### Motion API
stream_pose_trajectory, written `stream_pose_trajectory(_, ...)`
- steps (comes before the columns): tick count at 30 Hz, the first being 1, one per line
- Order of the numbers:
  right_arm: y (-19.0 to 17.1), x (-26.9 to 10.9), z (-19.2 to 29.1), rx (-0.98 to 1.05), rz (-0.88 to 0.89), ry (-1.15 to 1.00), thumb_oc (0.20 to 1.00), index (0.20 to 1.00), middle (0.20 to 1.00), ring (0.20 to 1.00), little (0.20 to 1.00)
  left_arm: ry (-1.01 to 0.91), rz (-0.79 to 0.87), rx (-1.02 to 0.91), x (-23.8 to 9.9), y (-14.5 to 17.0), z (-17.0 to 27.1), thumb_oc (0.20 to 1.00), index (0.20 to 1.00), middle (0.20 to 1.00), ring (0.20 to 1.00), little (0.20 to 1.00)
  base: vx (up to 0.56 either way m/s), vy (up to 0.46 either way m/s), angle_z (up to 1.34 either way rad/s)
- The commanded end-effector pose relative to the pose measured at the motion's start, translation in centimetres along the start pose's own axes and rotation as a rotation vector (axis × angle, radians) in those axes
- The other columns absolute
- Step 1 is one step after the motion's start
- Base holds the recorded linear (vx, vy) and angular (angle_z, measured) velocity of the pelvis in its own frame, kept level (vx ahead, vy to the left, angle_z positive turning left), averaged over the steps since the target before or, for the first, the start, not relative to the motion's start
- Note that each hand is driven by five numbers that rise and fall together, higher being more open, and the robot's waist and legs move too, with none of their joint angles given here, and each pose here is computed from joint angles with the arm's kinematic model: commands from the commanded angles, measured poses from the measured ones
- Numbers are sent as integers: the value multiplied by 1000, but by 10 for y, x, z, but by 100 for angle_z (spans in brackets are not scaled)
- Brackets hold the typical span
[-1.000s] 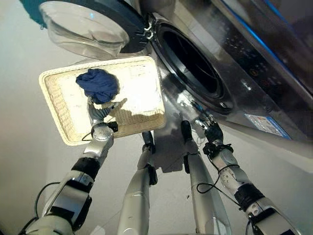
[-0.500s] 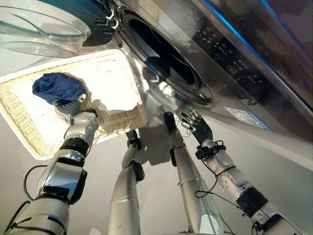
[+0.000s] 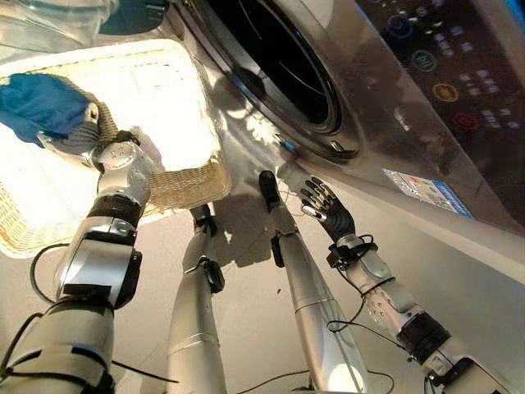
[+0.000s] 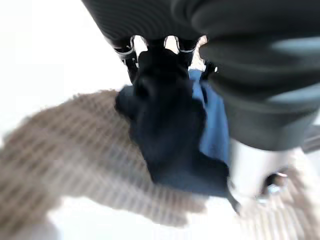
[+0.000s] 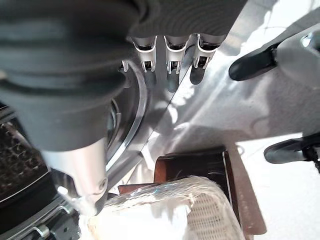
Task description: Put the clothes into the washing machine.
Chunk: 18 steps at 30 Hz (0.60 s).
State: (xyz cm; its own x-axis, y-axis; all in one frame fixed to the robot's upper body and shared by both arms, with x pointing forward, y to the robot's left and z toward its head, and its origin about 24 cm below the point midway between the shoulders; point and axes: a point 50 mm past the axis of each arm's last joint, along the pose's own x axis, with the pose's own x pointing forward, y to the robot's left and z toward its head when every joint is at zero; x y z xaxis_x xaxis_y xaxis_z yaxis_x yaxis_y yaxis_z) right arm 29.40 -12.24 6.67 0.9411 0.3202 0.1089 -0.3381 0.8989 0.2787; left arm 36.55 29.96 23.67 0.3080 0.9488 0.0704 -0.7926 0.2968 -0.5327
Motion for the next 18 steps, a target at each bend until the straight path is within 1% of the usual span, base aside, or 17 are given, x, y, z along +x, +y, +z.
stream_pose_trajectory(1,6,-14,-7,48,51,1,1000,1000,1000,1000,1000,-145,-81,-164,6,-12,46,200,200,200,200,200,-16,10,6)
stream_pose_trajectory(5,7,-15,-10,46,64,8,1000,1000,1000,1000,1000,-134,-90,-139,7,-14,46,200,200,200,200,200,-17,2,6)
stream_pose_trajectory(12,7,-17,-10,55,82,1,1000,1000,1000,1000,1000,-126,-59,-133,21,-6,51,200,200,200,200,200,-28,-40,4)
stream_pose_trajectory(18,10,-19,-10,66,88,-8,1000,1000,1000,1000,1000,-148,-68,-52,25,-3,47,200,200,200,200,200,-45,-65,6)
